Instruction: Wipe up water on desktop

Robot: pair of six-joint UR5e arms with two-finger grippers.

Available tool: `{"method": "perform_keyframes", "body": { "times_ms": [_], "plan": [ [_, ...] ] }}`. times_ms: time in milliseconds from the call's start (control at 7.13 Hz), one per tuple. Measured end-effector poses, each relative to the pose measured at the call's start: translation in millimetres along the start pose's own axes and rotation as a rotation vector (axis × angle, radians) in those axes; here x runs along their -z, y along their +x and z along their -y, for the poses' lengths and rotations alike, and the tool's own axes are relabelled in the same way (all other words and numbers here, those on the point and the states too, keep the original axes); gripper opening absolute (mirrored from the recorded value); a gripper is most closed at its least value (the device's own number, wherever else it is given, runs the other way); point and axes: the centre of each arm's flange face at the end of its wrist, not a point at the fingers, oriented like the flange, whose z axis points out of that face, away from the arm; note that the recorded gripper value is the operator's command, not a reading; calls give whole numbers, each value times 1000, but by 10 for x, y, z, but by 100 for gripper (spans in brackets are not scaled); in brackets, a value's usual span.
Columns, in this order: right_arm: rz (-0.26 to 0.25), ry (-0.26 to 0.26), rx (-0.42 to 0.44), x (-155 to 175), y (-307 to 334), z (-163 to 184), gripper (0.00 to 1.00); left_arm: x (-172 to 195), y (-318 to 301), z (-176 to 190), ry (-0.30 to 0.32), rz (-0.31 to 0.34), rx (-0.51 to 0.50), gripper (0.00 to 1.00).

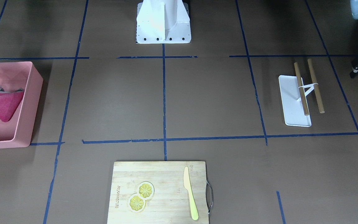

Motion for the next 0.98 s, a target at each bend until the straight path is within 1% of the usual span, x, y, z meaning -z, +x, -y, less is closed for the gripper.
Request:
{"method": "perform_keyframes", "body": {
  "times_ms": [280, 421, 561, 701, 841, 982],
  "plan": [
    [28, 68, 10, 440, 316, 8, 100, -38, -144, -48, -11, 8, -22, 100],
    [21, 80, 31, 620, 606, 1, 100, -80, -408, -76, -21, 19, -46, 100],
    [5, 73, 58, 763, 927, -19, 100, -143, -746, -110, -41, 26, -59, 100],
    [-5, 58, 75, 819, 1189, -50, 100, -221, -1016, -138, -69, 0, -44, 100],
    [-10, 43, 74, 802, 1354, -70, 100, -292, -1184, -161, -91, -48, -12, 100],
    [-13, 31, 67, 757, 1453, -79, 100, -319, -1280, -180, -99, -78, 15, 100]
  ]
}}
